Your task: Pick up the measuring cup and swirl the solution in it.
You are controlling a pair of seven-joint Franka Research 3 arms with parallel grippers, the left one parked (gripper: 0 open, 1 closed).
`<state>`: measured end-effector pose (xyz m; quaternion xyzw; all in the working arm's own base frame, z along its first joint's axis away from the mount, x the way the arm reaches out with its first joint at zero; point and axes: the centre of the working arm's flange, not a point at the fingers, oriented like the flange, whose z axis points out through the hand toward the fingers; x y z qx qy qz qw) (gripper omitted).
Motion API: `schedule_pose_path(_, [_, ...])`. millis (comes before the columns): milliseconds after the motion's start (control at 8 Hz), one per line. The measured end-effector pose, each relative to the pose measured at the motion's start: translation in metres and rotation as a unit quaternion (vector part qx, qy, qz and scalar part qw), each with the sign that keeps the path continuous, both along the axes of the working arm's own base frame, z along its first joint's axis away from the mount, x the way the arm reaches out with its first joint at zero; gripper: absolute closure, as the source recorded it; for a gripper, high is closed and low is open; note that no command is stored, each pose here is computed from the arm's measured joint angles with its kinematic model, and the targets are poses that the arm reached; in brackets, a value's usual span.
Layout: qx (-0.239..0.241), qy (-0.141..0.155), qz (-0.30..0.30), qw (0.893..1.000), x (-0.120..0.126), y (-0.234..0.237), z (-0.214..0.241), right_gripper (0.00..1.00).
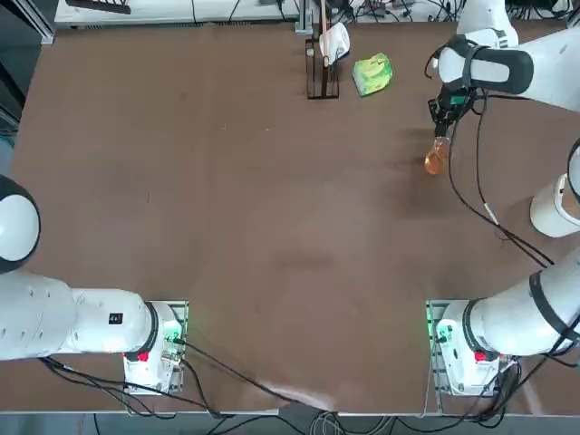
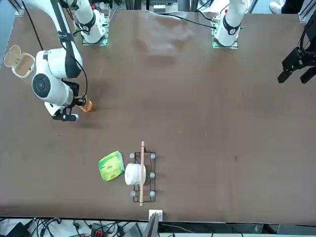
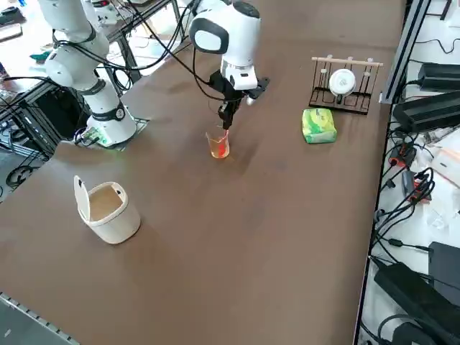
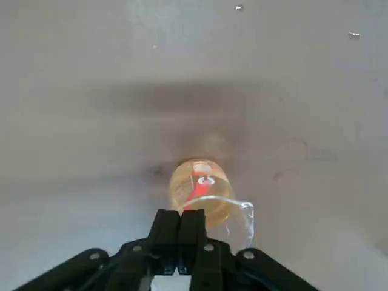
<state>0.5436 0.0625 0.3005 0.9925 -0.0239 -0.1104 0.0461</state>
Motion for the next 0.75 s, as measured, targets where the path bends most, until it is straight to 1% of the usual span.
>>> schedule_pose_path(250, [-0.002,0.006,0.001,1.0,-0.002,0.005,-0.001,0.98])
schedule_pose_path(625, [-0.007,0.037,0.001,0.999,-0.011,0.004,0.001,0.98])
schedule_pose_path(750, [-0.008,0.04,0.002,0.999,-0.012,0.004,0.004,0.98])
